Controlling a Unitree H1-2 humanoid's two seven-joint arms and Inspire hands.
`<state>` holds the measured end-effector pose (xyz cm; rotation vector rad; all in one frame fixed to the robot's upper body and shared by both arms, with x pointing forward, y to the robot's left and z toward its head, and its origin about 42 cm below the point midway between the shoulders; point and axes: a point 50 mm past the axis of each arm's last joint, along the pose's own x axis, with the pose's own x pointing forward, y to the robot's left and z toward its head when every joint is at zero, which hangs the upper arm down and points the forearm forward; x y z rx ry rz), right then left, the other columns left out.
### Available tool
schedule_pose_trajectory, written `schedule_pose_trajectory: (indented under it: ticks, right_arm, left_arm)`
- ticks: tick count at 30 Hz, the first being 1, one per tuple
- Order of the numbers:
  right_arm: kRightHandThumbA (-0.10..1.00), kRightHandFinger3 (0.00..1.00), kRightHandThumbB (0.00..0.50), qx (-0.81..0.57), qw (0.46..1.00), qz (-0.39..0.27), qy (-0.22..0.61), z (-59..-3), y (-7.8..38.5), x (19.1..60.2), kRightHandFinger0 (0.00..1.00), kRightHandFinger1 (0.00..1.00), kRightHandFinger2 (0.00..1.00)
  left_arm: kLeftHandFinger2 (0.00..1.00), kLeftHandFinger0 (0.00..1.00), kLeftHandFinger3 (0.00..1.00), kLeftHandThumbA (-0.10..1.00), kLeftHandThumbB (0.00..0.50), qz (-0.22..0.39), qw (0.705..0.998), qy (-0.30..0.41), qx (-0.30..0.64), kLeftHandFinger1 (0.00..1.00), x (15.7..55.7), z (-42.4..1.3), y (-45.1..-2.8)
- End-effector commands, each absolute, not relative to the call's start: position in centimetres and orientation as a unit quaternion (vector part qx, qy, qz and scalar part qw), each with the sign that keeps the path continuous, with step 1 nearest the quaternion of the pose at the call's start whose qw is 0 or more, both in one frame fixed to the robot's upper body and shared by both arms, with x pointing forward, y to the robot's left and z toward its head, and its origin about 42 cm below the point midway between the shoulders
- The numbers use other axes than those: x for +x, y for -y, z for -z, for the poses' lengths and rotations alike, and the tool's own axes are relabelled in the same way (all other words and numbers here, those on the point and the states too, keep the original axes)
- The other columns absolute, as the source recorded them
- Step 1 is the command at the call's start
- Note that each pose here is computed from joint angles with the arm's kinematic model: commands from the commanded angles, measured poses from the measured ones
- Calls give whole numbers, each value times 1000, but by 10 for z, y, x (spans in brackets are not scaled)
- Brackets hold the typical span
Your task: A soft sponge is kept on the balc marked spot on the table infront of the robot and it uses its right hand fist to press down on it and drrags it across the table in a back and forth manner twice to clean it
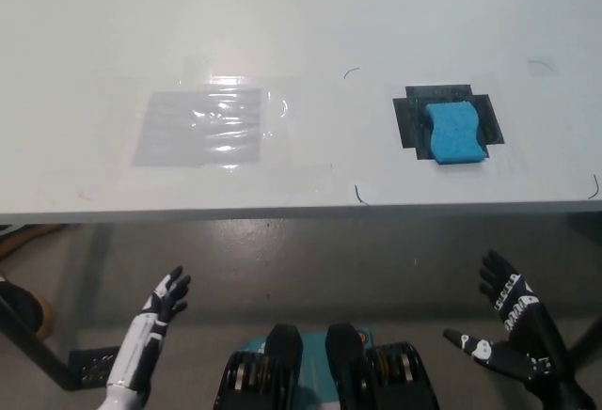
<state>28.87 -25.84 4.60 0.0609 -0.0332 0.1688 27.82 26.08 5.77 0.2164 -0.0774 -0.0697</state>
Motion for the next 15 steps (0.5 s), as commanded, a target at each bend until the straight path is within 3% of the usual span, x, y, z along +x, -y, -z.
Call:
schedule_pose_trajectory:
  ticks: [1, 15]
  right_arm:
    - [1000, 1000, 184, 30, 994, -98, 28, -51, 262, 293, 1000, 1000, 1000]
    - [1000, 1000, 148, 24, 995, -97, 28, -55, 258, 297, 1000, 1000, 1000]
  left_arm:
    - [1000, 1000, 1000, 1000, 100, 16, 993, 66, 93, 1000, 282, -75, -270]
    - [1000, 1000, 1000, 1000, 98, 17, 993, 58, 103, 1000, 281, -69, -270]
